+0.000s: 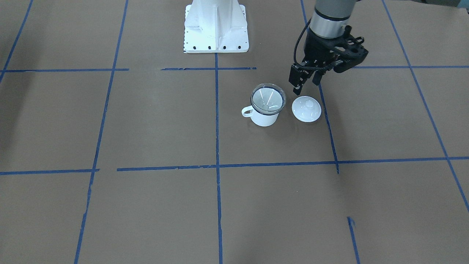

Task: Place funnel on cup

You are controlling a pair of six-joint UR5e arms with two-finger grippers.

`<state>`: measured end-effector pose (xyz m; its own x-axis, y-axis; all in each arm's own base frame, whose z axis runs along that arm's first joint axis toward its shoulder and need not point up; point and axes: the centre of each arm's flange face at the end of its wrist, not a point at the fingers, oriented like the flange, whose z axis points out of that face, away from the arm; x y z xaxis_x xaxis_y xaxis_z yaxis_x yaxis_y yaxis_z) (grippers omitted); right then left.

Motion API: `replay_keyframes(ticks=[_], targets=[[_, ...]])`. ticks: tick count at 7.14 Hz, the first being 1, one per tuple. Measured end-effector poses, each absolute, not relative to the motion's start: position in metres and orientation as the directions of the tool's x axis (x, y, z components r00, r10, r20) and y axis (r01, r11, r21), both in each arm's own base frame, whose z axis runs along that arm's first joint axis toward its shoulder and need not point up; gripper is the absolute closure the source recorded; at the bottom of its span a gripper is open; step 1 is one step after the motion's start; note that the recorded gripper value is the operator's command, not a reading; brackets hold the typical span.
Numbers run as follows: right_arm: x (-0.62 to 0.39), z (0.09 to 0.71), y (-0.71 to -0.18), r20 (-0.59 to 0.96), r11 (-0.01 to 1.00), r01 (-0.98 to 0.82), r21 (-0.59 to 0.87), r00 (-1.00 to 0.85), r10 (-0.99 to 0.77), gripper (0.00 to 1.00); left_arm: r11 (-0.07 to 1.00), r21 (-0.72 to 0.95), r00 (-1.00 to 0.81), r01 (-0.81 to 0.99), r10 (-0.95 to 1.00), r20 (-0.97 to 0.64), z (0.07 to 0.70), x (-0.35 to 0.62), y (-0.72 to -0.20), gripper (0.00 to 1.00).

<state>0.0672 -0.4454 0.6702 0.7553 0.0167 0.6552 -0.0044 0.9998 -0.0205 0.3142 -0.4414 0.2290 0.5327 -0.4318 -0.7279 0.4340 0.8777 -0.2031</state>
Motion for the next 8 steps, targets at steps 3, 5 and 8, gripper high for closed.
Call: replay_keyframes(ticks=[3,5,8], targets=[[0.067,0.67,-0.445,0.655,1.0,-0.004,-0.021,0.755,0.017,0.0,0.962,-0.042,0.609,0.27,-0.204,-0.767,0.341,0.213,-0.476,0.0],[0.067,0.67,-0.445,0.655,1.0,-0.004,-0.021,0.755,0.017,0.0,0.983,0.046,0.663,0.175,-0.083,-0.744,0.427,0.135,-0.485,0.0],[0.067,0.67,-0.445,0.655,1.0,-0.004,-0.021,0.755,0.017,0.0,0.987,0.163,0.691,0.007,0.114,-0.714,0.565,0.003,-0.46,0.0]])
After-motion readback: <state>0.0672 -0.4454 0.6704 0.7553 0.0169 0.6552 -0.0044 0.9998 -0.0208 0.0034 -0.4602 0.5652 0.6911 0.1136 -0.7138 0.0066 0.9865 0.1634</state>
